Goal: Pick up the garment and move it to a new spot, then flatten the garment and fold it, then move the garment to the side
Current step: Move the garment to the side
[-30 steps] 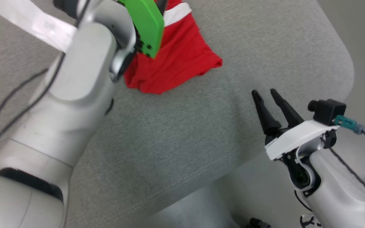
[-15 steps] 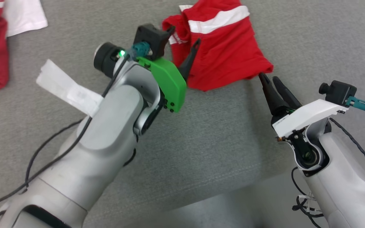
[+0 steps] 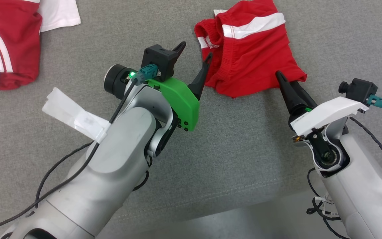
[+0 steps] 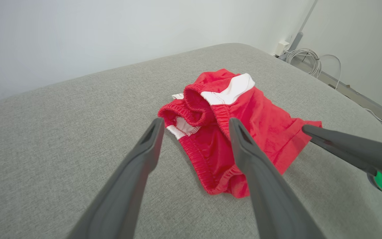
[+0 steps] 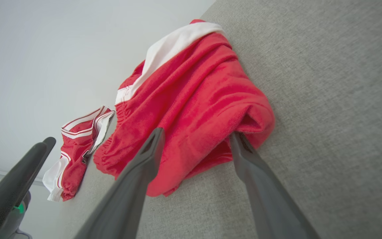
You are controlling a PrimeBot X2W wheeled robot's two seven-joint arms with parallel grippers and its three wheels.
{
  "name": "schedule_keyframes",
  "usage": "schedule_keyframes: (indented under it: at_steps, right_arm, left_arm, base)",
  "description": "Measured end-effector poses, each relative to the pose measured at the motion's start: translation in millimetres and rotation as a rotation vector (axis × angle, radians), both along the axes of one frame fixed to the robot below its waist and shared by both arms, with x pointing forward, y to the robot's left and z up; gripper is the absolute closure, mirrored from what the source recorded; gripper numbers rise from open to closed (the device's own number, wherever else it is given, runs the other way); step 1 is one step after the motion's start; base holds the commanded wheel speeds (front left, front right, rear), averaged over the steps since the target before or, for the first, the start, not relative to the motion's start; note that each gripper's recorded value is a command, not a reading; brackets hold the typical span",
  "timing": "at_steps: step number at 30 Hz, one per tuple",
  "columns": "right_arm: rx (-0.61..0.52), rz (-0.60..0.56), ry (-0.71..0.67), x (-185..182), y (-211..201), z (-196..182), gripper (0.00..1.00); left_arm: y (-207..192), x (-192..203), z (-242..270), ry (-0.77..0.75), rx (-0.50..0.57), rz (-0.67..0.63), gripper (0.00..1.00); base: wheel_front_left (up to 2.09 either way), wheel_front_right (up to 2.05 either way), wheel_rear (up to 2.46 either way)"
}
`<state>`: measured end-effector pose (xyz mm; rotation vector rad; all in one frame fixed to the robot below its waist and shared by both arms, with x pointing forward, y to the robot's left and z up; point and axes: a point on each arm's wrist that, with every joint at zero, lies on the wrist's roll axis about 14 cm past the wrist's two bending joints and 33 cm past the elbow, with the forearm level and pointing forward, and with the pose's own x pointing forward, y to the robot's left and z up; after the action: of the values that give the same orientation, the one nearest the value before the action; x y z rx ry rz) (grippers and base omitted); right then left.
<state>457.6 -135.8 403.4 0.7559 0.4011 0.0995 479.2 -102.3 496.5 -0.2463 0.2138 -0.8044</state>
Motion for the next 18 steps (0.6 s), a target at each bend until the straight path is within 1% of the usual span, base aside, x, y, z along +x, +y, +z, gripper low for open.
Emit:
schedule_keyframes:
  at_steps: [8, 14, 18]
  right_arm:
    - [-0.03, -0.003, 0.013, -6.3, -11.3, -0.6, 0.0]
    - [-0.042, -0.027, 0.035, -16.1, -22.5, -6.8, 0.0]
    - [-0.042, -0.044, 0.043, -16.2, -27.0, -8.5, 0.0]
  left_arm:
    - [-0.5, -7.1, 3.8, -0.006, -0.024, 0.011, 0.0]
    - [-4.2, -10.7, 11.0, -0.015, -0.048, 0.003, 0.0]
    - [-6.6, -12.6, 15.2, -0.018, -0.066, -0.005, 0.0]
  base:
    - [0.0, 0.0, 0.0]
    - [0.0, 0.0, 0.0]
    - [0.0, 0.0, 0.0]
